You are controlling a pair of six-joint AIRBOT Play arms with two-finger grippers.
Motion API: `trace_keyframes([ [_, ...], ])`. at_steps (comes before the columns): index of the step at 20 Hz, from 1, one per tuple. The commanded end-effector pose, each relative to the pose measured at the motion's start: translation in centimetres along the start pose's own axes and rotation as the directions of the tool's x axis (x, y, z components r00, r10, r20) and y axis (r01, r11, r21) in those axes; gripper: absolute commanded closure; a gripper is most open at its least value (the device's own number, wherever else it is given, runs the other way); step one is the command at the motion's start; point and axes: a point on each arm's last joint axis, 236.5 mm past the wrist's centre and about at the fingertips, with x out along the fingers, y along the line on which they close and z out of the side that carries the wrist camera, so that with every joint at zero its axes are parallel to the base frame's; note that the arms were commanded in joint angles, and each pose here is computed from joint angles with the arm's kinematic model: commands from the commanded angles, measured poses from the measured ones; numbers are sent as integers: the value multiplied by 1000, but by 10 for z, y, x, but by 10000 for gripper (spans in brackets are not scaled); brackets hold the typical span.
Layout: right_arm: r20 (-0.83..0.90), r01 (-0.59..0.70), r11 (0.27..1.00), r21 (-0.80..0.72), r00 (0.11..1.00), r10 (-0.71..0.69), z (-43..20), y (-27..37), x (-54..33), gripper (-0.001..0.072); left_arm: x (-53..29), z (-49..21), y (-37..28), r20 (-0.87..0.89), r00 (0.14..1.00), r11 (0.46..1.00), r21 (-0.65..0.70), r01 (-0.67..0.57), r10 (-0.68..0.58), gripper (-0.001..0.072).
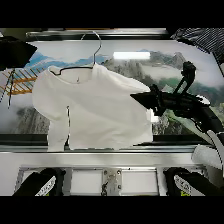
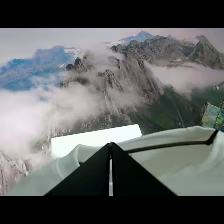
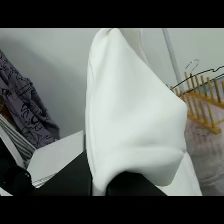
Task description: Fold the clothes and pants, and hang the long-sleeved shirts on hangers.
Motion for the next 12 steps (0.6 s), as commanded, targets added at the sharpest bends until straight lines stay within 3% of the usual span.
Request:
trace_keyframes([
  [1,59,128,991,-28,990,-126,21,-22,-5,696,-11,3,-3,22,1000,1000,4,4,-4,697],
  [6,194,462,864,-198,883,-428,108,-49,-64,697,-3,-1,-2,-3,1000,1000,-1,6,-6,697],
  [12,305,833,472,-290,548,-779,202,-54,-198,697,36,-14,-12,-88,994,997,-31,66,-69,697],
])
